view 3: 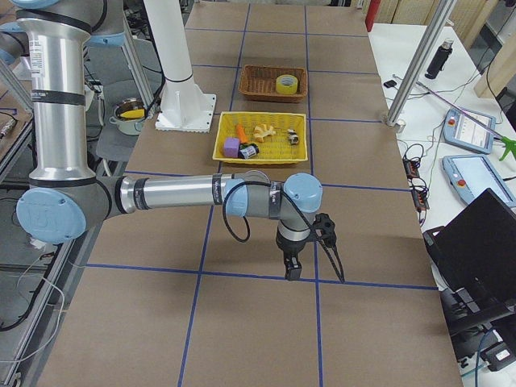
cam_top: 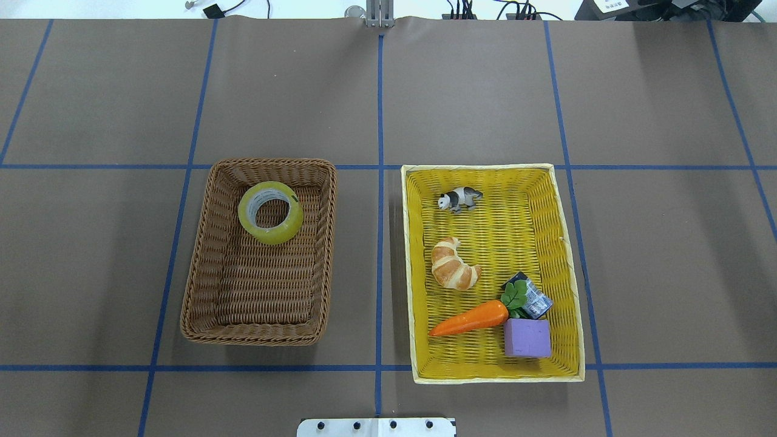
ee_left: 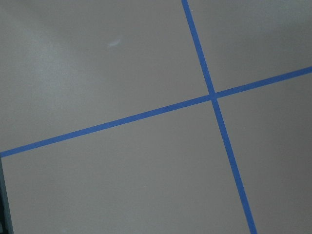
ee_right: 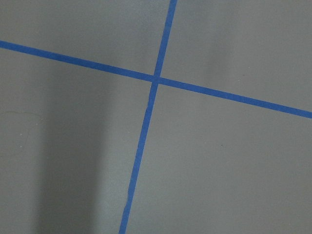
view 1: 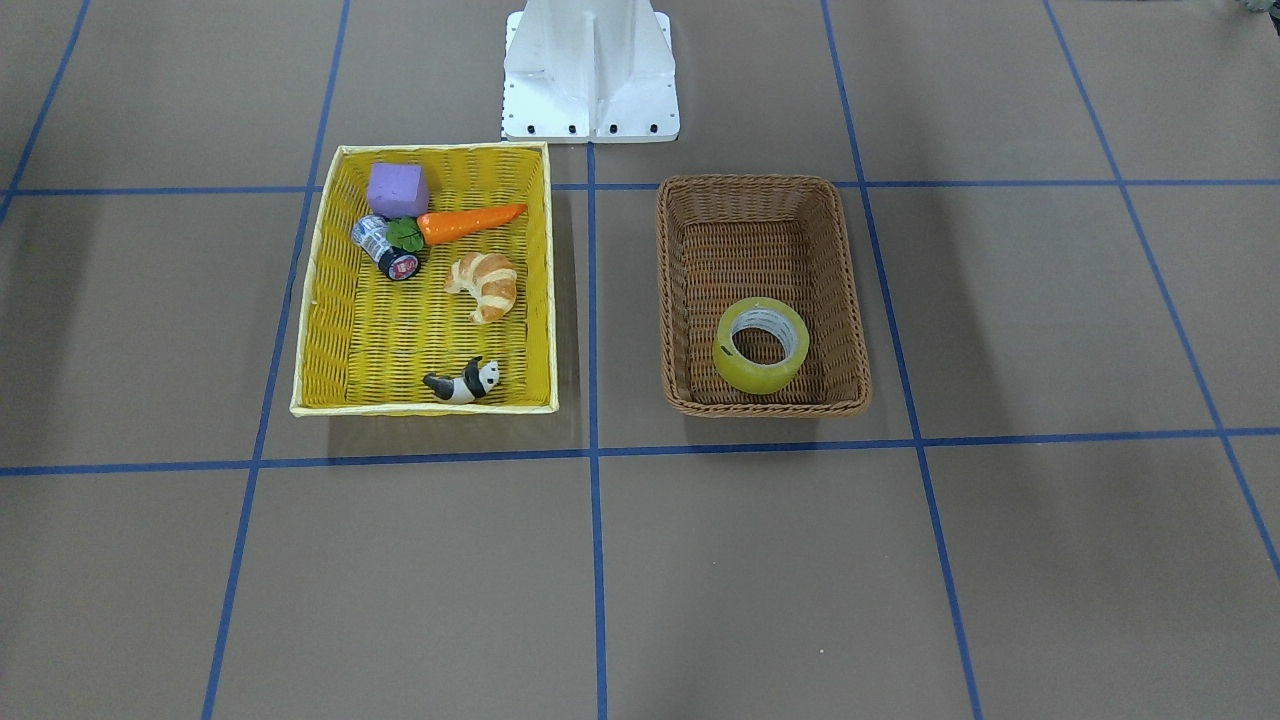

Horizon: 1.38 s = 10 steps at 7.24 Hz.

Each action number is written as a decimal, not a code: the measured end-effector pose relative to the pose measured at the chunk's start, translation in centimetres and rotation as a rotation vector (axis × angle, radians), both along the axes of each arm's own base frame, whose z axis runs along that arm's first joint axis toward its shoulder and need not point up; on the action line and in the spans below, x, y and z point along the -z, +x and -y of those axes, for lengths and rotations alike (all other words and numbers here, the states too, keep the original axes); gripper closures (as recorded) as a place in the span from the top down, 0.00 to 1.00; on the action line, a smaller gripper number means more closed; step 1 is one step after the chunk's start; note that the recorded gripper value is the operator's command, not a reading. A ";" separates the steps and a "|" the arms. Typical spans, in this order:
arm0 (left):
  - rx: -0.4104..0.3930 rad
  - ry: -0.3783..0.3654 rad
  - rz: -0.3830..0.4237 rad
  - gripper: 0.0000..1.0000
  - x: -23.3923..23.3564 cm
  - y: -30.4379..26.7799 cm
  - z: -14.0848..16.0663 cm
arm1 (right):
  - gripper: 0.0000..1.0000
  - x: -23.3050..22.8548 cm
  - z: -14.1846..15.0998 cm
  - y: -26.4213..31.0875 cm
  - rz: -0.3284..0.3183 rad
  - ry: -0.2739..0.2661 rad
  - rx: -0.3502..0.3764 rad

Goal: Move tape to another basket

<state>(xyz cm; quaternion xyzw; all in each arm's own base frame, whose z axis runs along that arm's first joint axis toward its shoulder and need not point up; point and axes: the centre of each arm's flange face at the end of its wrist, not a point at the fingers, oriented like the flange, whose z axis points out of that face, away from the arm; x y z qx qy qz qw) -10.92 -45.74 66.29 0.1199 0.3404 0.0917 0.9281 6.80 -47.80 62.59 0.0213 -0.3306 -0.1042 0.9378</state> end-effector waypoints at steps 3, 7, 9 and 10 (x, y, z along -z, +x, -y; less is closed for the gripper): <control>0.003 -0.009 -0.001 0.99 -0.3 0.0 -0.1 | 1.00 1.0 0.4 0.0 0.000 0.046 0.001; 0.005 -0.031 0.001 0.99 -1.2 0.1 -0.3 | 1.00 1.0 0.4 0.0 0.002 0.061 -0.001; 0.005 -0.047 0.003 0.99 -1.9 0.0 -0.4 | 1.00 1.2 0.5 0.0 0.002 0.061 -0.006; 0.005 -0.052 0.003 0.99 -2.1 0.1 -0.5 | 1.00 1.2 0.5 0.0 0.002 0.059 -0.009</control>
